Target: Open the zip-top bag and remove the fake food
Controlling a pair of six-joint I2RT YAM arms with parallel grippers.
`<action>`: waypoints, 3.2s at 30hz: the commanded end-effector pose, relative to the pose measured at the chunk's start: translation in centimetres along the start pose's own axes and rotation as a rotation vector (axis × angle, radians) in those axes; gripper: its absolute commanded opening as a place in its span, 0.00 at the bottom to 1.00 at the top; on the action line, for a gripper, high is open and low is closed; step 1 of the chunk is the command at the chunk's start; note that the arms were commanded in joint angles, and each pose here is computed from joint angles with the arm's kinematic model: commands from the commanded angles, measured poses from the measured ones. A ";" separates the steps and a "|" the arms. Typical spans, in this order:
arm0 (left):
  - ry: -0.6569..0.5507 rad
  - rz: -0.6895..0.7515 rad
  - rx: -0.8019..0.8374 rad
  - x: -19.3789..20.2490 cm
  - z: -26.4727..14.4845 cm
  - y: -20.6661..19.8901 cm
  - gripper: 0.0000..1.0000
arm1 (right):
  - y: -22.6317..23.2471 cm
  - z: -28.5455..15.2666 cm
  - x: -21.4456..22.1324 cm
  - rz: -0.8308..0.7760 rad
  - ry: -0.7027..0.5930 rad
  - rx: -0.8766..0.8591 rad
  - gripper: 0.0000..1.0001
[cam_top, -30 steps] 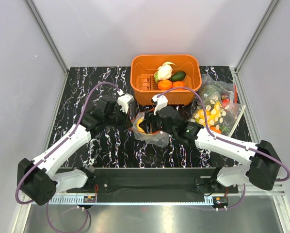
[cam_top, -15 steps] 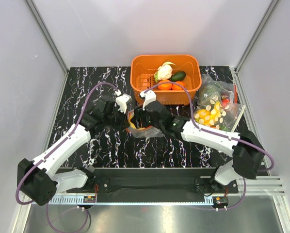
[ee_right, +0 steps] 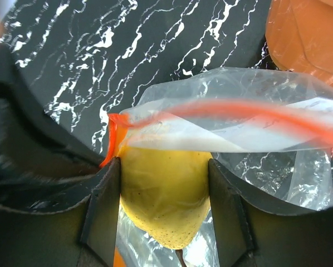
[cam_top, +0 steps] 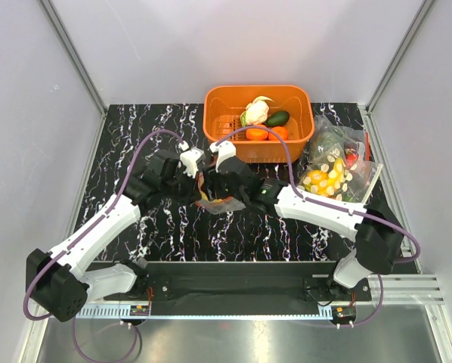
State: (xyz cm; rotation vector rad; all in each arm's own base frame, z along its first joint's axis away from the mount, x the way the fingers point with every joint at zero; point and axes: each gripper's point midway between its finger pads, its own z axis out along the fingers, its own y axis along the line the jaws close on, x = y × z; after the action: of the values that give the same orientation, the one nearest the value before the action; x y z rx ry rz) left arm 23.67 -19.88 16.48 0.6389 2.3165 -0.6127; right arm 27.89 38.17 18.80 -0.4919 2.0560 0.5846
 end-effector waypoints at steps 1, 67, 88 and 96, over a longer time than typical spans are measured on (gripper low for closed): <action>-0.068 0.025 0.001 -1.9 -0.5 -0.3 0.00 | 3.3 -4.2 -6.4 0.075 -0.158 -0.115 0.00; -0.161 -0.002 0.202 -3.8 -1.2 -3.2 0.00 | 12.2 -11.7 -4.2 -0.039 -0.210 -0.807 0.00; -0.152 0.019 0.146 -3.7 -1.6 -1.3 0.00 | 8.7 -15.0 -5.7 -0.185 -0.254 -0.650 0.00; -0.140 0.018 0.128 -3.5 -1.4 -0.9 0.00 | 6.7 -15.9 -9.0 -0.123 -0.354 -0.509 0.00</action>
State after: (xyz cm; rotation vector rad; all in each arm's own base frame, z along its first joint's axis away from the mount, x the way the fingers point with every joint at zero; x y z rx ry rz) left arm 23.28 -20.52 18.04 0.6487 2.2356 -0.8033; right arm 16.70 36.49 31.36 -0.8628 1.5890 1.1071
